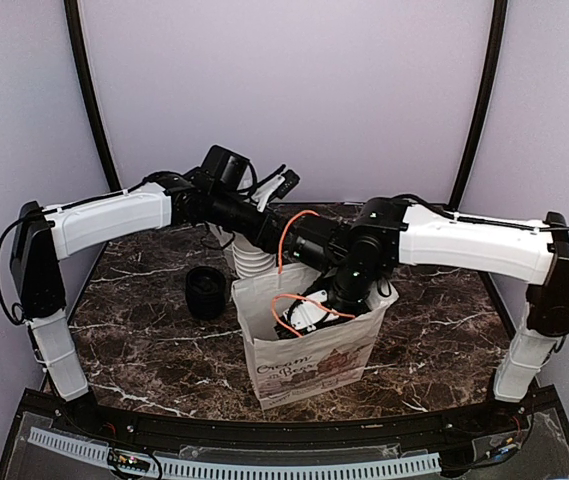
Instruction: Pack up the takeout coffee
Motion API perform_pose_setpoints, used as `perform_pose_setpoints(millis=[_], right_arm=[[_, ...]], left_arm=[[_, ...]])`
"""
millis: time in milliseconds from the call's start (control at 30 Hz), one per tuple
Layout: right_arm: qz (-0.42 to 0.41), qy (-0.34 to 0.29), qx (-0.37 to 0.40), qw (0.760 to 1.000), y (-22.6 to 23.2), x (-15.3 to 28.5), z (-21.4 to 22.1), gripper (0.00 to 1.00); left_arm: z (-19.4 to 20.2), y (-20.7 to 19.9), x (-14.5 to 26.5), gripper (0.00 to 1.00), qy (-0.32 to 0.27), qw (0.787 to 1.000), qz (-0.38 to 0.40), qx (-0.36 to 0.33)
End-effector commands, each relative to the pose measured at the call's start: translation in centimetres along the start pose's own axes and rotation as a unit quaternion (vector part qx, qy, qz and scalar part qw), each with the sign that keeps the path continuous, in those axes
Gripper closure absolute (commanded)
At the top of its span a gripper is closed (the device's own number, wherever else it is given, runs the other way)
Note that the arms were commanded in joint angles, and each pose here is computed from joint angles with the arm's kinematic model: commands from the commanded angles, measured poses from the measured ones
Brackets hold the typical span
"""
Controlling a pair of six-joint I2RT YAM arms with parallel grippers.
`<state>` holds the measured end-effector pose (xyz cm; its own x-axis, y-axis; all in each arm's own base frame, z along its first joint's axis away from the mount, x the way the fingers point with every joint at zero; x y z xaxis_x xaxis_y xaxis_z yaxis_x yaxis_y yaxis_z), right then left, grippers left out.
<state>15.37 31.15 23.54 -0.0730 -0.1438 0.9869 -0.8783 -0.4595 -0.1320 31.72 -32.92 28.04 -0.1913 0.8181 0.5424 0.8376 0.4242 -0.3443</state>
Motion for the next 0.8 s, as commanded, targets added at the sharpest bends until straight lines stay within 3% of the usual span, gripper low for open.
perform_pose_setpoints(millis=[0, 433, 767], right_arm=[[-0.119, 0.004, -0.02, 0.993, 3.3, -2.0, 0.3, 0.38], [-0.08, 0.046, -0.04, 0.995, 4.0, -7.7, 1.9, 0.4], [-0.145, 0.012, 0.017, 0.989, 5.0, -6.1, 1.5, 0.39]], left_arm=[[-0.8, -0.8, 2.2, 0.22, -0.017, 1.0, -0.004, -0.008], [-1.0, -0.8, 2.5, 0.22, -0.013, 1.0, -0.009, -0.004], [-0.9, -0.8, 2.5, 0.22, -0.012, 1.0, -0.011, -0.003]])
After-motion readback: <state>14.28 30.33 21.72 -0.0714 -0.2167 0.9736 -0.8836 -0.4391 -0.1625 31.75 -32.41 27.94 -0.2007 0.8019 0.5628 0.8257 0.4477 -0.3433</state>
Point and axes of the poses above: each gripper's point midway between its finger pads, its own x axis back along the fingers, its own y axis along the line the jaws close on, z = x × y, the point moved 9 cm from there along x, back along the fingers, and after that the axes turned 3 degrees about x, right-handed, at the moved point
